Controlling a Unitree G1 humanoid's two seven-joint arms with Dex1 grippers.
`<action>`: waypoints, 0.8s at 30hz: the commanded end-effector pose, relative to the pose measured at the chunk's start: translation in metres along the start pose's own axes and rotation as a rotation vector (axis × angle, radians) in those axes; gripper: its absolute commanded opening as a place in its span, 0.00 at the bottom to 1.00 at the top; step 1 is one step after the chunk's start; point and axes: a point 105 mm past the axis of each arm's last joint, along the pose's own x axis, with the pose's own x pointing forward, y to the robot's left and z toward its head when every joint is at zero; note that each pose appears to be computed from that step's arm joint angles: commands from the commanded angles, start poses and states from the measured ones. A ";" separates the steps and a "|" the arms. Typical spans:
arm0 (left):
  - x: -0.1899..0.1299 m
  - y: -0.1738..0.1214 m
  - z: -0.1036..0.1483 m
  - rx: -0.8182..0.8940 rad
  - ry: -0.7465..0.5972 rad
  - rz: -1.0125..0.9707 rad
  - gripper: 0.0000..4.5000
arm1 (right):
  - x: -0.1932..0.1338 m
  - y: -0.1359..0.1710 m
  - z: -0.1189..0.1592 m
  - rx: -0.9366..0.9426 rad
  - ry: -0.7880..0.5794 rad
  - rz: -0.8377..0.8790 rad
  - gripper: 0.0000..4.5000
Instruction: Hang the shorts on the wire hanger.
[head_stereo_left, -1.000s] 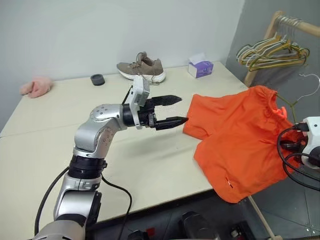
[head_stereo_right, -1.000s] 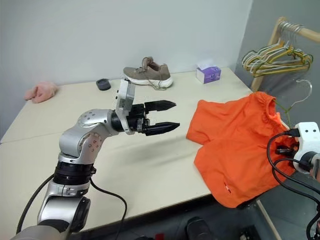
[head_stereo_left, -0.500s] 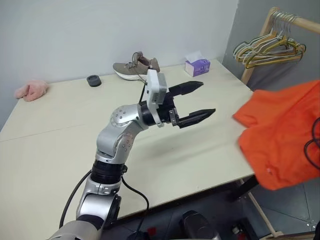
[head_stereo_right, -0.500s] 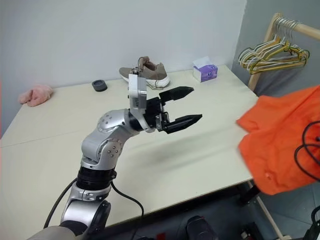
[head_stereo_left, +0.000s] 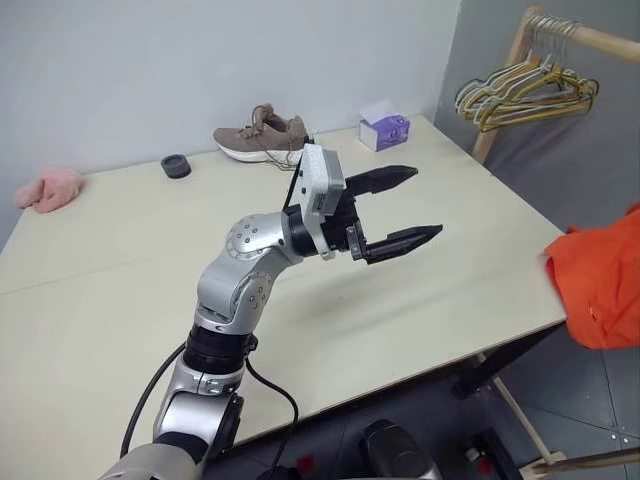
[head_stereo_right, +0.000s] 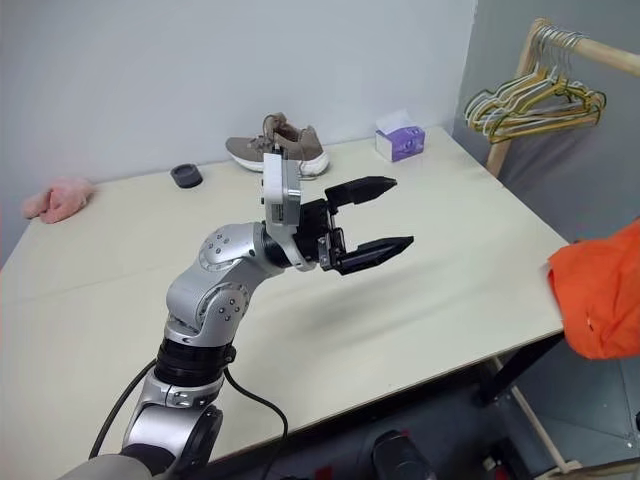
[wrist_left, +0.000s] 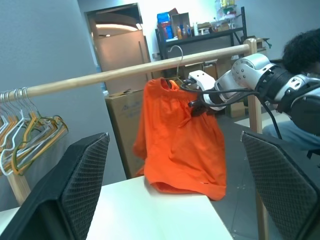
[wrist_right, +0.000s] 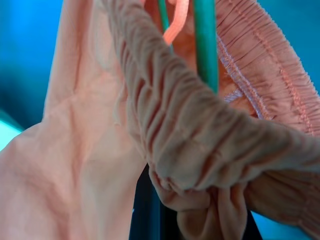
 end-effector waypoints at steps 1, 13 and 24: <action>0.003 -0.005 0.015 0.061 -0.039 -0.012 0.99 | -0.003 -0.010 0.021 0.026 -0.055 -0.014 0.00; 0.006 -0.009 0.014 0.054 -0.053 -0.012 0.99 | 0.005 -0.004 0.001 0.025 0.055 0.029 0.00; 0.009 -0.012 0.011 0.039 -0.058 -0.023 1.00 | -0.023 0.005 0.019 0.168 -0.073 0.107 0.63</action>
